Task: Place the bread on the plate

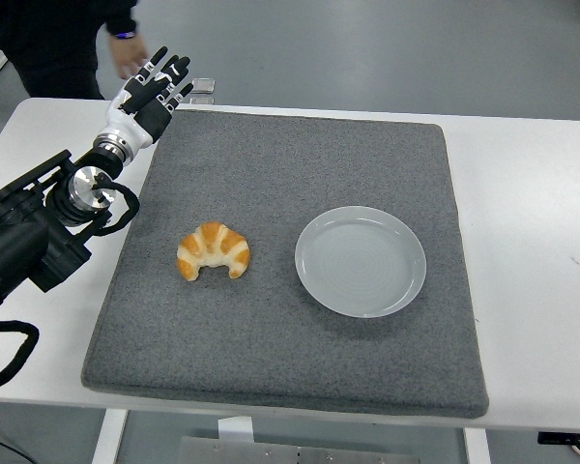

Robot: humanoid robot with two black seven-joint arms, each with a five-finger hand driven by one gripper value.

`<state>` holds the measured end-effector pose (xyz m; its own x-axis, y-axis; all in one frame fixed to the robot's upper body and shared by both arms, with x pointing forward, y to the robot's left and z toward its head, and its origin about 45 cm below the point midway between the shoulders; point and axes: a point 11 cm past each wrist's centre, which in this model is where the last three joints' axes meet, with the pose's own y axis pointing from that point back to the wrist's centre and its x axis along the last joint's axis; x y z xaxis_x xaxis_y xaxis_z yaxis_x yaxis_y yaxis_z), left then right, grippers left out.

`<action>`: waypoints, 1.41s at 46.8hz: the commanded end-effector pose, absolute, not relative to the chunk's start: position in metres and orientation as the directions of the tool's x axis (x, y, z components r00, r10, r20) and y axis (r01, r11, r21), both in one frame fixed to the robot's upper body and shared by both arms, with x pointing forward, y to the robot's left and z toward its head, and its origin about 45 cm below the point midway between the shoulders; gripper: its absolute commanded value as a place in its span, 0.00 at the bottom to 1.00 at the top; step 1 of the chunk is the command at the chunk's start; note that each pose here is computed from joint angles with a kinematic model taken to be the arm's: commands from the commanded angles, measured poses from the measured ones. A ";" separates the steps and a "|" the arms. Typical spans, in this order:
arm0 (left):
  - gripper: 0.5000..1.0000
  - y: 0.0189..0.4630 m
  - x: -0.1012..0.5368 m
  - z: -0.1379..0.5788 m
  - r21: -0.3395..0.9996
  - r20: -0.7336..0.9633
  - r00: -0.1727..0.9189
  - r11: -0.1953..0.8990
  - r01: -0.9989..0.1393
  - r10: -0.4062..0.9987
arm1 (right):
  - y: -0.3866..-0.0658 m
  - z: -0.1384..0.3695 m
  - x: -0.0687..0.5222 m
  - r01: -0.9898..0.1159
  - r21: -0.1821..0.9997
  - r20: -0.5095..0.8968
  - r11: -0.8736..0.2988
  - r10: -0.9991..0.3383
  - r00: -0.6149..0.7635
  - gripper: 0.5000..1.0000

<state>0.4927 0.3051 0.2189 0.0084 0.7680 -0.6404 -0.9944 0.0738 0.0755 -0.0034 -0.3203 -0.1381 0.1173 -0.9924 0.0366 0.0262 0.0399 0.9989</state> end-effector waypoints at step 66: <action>0.98 0.237 0.476 0.364 -0.128 -0.475 0.379 0.363 -0.923 0.794 | -0.320 -0.138 -0.002 0.024 0.999 0.036 0.040 -0.992 0.118 0.86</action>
